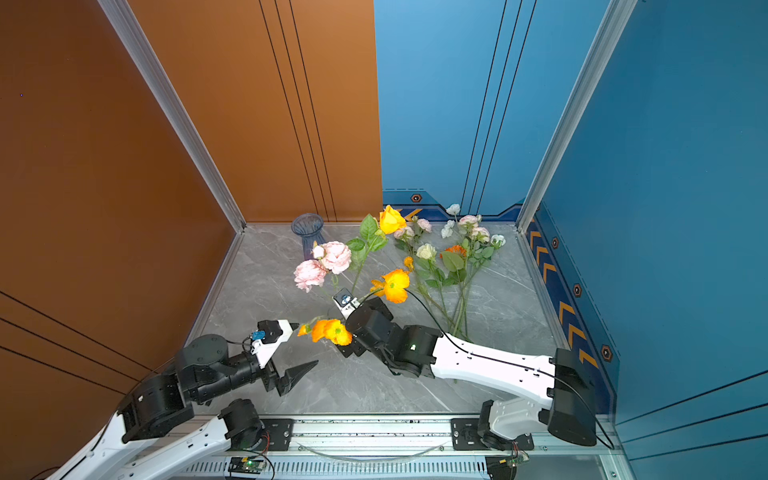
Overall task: Arrange the flowers into the vase
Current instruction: 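Move the right gripper over to the pile of loose flowers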
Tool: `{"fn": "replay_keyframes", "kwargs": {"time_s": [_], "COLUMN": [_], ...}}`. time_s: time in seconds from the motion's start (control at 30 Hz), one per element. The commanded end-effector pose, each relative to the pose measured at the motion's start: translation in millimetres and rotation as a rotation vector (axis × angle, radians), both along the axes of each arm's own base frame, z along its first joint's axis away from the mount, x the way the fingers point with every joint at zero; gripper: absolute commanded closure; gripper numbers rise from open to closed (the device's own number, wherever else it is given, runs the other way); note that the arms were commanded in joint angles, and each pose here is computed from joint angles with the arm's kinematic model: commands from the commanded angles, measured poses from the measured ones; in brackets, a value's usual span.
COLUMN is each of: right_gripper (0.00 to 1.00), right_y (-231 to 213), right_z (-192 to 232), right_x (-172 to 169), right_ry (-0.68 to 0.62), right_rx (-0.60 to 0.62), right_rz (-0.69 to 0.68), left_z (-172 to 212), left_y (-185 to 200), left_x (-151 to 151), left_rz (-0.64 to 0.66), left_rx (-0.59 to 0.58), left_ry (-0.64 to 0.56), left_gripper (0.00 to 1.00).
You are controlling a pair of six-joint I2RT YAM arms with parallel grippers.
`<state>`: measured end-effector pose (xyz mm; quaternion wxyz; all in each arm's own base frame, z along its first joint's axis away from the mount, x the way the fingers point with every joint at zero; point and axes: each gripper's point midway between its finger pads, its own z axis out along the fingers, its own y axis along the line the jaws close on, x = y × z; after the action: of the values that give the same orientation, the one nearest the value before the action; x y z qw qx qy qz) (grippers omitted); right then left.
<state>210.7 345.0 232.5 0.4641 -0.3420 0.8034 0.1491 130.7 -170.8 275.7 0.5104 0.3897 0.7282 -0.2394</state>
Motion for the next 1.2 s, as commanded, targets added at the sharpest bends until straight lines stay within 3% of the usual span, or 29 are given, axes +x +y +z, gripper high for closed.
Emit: {"fn": "replay_keyframes", "kwargs": {"time_s": [0.0,0.2,0.9,1.07,1.17], "right_gripper": [0.00,0.00,0.00,0.00,0.00], "right_y": [-6,-12,-30,-58,-85], "right_z": [-9,-12,-34,-55,-70], "right_x": [-11,-27,-96,-91,-77], "right_ry": [0.044,0.068,0.192,0.233,0.247], "right_rx": [0.012,-0.004,-0.047,-0.147,-0.184], "right_rz": [0.017,0.068,0.268,0.154,0.007], "left_z": [5,4,-5,-5,-8], "left_y": [8,10,2,2,1], "left_x": [0,-13,-9,-7,-8], "left_rz": [0.019,-0.030,-0.055,-0.051,-0.061], "left_rx": [0.024,0.011,0.055,0.058,0.063], "left_ry": [-0.009,-0.001,-0.005,-0.011,-0.006], "left_gripper": [0.02,0.02,0.02,0.02,0.02]}}
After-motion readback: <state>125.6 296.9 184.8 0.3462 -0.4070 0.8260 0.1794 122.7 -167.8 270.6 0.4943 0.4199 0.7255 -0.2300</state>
